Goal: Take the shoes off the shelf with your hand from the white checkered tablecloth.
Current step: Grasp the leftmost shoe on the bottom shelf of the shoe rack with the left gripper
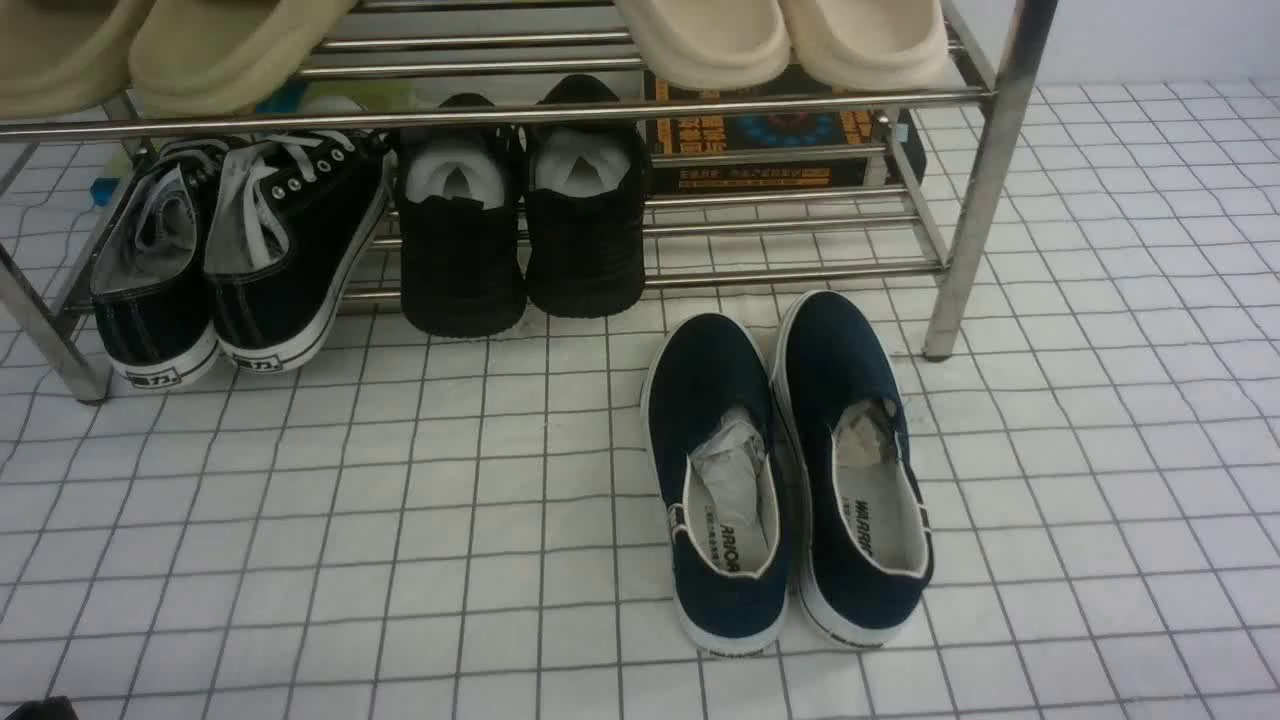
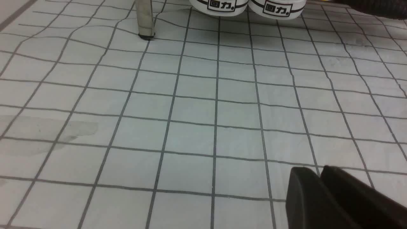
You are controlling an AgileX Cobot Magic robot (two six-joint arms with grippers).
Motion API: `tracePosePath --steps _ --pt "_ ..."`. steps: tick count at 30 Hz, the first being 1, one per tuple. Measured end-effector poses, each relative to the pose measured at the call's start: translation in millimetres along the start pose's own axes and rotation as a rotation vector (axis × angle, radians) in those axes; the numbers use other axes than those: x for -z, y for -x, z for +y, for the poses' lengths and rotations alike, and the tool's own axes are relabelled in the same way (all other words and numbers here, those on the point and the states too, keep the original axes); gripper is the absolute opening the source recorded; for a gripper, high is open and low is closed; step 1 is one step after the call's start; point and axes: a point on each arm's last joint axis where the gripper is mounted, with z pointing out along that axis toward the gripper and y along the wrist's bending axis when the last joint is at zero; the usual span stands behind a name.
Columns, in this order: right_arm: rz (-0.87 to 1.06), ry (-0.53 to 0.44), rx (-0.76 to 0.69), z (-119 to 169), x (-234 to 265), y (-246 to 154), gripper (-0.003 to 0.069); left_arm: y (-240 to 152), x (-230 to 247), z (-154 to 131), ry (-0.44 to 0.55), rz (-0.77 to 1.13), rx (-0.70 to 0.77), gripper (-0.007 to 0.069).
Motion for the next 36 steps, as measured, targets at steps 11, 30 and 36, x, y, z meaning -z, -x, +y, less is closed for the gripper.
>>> tracePosePath --steps 11,30,36 --pt "0.0 0.0 0.0 0.0 0.0 0.0 0.0098 0.0 0.0 0.0 0.0 0.0 0.0 0.0092" --pt "0.0 0.0 0.0 0.0 0.0 0.0 0.0122 0.1 0.0 0.3 0.003 -0.001 -0.009 0.0092" --pt "0.0 0.0 0.0 0.0 0.0 0.0 0.0133 0.2 0.0 1.1 0.013 -0.002 -0.032 0.0092"
